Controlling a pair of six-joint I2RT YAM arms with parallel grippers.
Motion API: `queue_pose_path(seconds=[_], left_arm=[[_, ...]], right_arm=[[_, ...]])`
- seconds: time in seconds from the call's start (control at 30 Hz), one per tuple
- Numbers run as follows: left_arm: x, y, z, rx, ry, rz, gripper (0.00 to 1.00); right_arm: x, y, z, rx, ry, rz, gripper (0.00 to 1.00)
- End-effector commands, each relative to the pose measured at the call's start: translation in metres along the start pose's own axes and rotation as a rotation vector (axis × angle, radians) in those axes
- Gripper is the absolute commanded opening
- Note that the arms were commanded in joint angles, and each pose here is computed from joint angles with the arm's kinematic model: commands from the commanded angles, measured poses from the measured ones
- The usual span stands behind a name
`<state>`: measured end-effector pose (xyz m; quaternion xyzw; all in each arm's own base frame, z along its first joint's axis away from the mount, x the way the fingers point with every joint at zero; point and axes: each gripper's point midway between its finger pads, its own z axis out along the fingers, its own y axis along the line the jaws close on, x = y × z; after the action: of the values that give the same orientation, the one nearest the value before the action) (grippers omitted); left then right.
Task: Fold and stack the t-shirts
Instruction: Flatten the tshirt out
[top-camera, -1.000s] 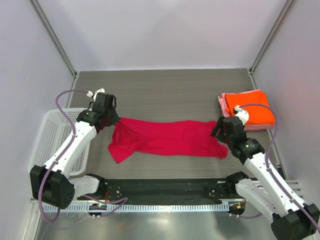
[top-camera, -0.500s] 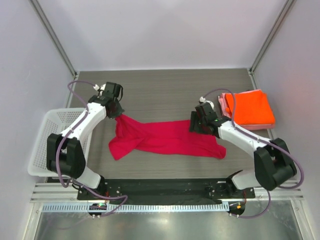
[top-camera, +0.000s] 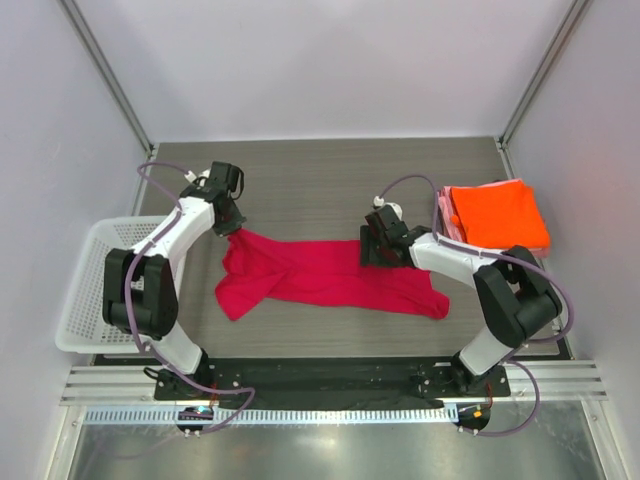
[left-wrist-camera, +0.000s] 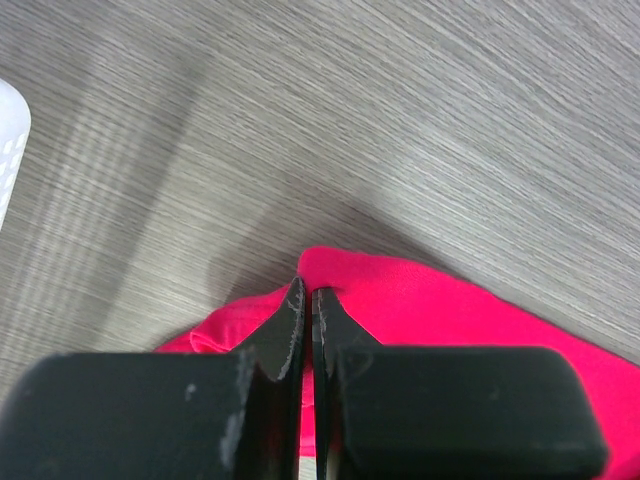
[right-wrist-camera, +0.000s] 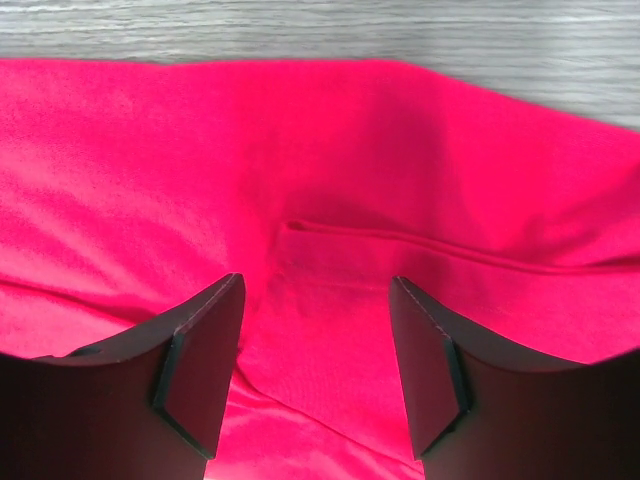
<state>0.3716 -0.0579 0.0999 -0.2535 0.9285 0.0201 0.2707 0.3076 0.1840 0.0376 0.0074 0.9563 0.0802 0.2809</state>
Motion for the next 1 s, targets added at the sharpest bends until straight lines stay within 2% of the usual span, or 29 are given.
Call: queue_pose_path(seconds=[0.0, 0.07, 0.17, 0.2, 0.27, 0.3, 0.53, 0.8, 0.87, 0.9, 0.97], left_arm=[[-0.022, -0.009, -0.004, 0.025, -0.062, -0.038, 0.0], [-0.022, -0.008, -0.003, 0.022, -0.062, -0.037, 0.0], [-0.022, -0.008, 0.003, 0.016, -0.059, -0.041, 0.0], [-0.021, -0.008, 0.005, 0.016, -0.055, -0.042, 0.0], [-0.02, -0.01, 0.013, 0.016, -0.041, -0.044, 0.0], [-0.02, -0.009, 0.016, 0.014, -0.033, -0.047, 0.0], [-0.022, -0.018, 0.044, 0.024, 0.02, -0.083, 0.0], [-0.061, -0.036, 0.056, 0.022, 0.006, -0.112, 0.0], [-0.066, -0.041, 0.052, 0.033, 0.017, -0.088, 0.09], [-0.062, -0.047, 0.048, 0.071, 0.042, -0.075, 0.22], [-0.058, -0.042, 0.032, 0.074, 0.025, -0.067, 0.68]], right_arm=[[-0.026, 0.019, 0.001, -0.02, -0.078, -0.012, 0.64], [-0.028, 0.018, 0.005, 0.003, -0.082, -0.015, 0.59], [-0.034, 0.013, 0.008, 0.044, -0.098, -0.017, 0.35], [-0.035, 0.012, 0.008, 0.054, -0.095, -0.021, 0.23], [-0.041, 0.012, 0.008, 0.066, -0.099, -0.031, 0.12], [-0.042, 0.01, 0.007, 0.084, -0.099, -0.038, 0.01], [-0.078, -0.002, -0.023, 0.136, -0.201, -0.02, 0.01], [-0.129, -0.039, -0.085, 0.191, -0.397, 0.122, 0.01], [-0.124, -0.038, -0.094, 0.157, -0.412, 0.129, 0.01], [-0.12, -0.037, -0.095, 0.137, -0.406, 0.128, 0.01], [-0.104, -0.031, -0.095, 0.082, -0.37, 0.122, 0.01]])
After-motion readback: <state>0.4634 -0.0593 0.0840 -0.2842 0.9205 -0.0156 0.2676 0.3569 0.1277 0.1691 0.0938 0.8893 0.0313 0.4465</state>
